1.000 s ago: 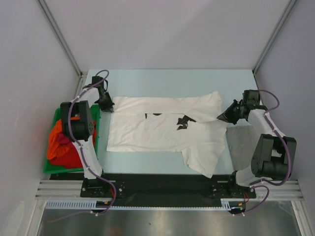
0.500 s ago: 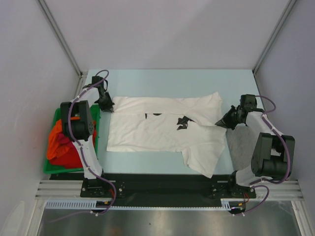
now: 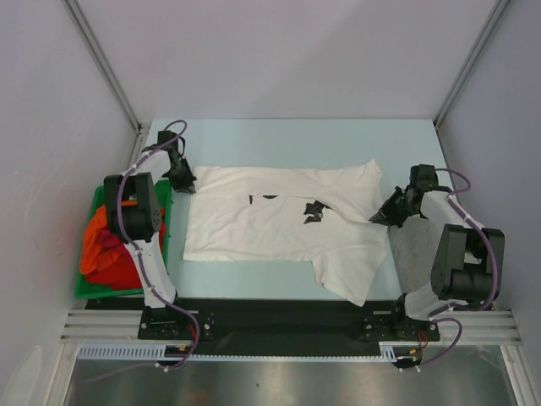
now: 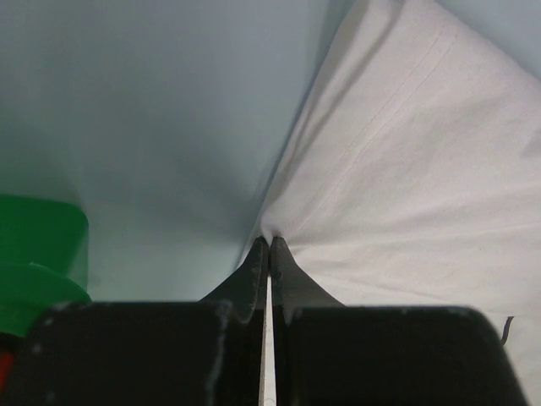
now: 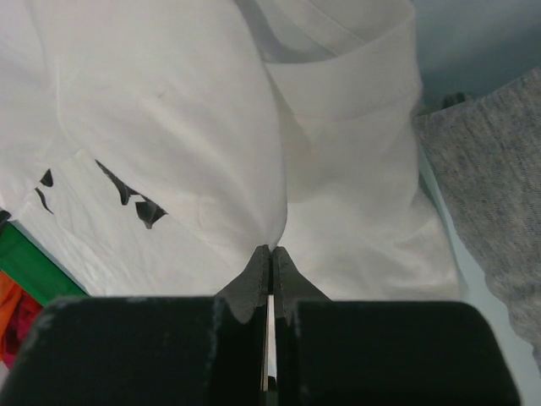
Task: Fold and stack the t-shirts
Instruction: Fold the tshirt
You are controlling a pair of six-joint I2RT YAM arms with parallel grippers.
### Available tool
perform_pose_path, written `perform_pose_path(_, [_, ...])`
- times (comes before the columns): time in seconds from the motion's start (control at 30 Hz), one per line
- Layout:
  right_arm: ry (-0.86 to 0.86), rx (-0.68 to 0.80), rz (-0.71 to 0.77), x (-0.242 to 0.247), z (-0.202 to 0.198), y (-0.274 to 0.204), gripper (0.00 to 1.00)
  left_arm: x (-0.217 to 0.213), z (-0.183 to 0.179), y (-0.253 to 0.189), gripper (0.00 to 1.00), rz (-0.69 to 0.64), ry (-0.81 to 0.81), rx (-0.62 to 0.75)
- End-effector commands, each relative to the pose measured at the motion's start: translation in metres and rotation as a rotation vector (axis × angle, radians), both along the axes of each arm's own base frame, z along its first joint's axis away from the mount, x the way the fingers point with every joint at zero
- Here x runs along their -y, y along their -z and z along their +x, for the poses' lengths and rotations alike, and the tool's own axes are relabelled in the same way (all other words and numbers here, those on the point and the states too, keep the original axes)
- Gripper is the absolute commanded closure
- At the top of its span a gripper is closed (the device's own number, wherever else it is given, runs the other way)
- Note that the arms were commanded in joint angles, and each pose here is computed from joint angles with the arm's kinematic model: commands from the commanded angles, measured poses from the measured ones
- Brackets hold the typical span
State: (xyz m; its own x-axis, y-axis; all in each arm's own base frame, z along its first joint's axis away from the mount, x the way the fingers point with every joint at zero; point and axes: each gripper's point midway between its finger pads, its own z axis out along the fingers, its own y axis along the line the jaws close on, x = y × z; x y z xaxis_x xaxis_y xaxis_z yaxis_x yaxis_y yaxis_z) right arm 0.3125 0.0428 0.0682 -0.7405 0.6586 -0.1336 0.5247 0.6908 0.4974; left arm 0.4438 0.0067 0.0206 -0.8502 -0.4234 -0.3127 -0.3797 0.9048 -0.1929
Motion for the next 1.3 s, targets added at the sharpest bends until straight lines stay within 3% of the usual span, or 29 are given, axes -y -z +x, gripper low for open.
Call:
perform_pose_path(0.0, [-0.026,-0.066,-0.022,0.002,-0.014,0.011,1.00,-0.009,0.006,0.001,1.00,0.022,-0.008,0.001])
perform_pose_path(0.43, [-0.123,-0.194,0.090,-0.019,-0.011,0.050,0.99,-0.008,0.006,0.003,1.00,0.014,-0.014,-0.005])
perform_pose_path(0.5, [-0.130,-0.189,0.070,-0.016,-0.006,0.049,0.88,-0.006,0.003,-0.001,0.98,0.009,-0.007,-0.005])
perform_pose_path(0.53, [-0.126,-0.150,0.048,-0.012,0.007,0.039,0.74,-0.006,0.002,-0.005,0.94,0.010,-0.005,0.000])
perform_pose_path(0.6, [-0.118,-0.097,-0.012,-0.001,0.026,0.022,0.58,-0.008,-0.004,-0.011,0.79,0.019,-0.014,-0.006])
perform_pose_path(0.63, [-0.118,-0.068,-0.034,0.004,0.036,0.015,0.42,-0.009,-0.004,-0.028,0.65,0.030,-0.022,0.030])
perform_pose_path(0.73, [-0.105,0.066,-0.095,0.019,0.091,-0.017,0.27,-0.006,-0.007,-0.047,0.56,0.015,-0.035,0.068])
perform_pose_path(0.9, [-0.079,0.237,-0.133,0.043,0.177,-0.053,0.24,0.011,0.020,-0.083,0.58,-0.064,-0.004,0.183])
perform_pose_path(0.93, [-0.087,0.220,-0.129,0.045,0.186,-0.036,0.28,0.017,0.026,-0.083,0.58,-0.085,0.013,0.193])
perform_pose_path(1.03, [-0.107,0.295,-0.123,0.049,0.221,-0.044,0.34,0.029,0.049,-0.071,0.60,-0.162,0.034,0.198])
perform_pose_path(1.27, [-0.128,0.278,-0.131,0.060,0.245,-0.029,0.33,0.003,0.085,-0.068,0.49,-0.032,-0.011,0.223])
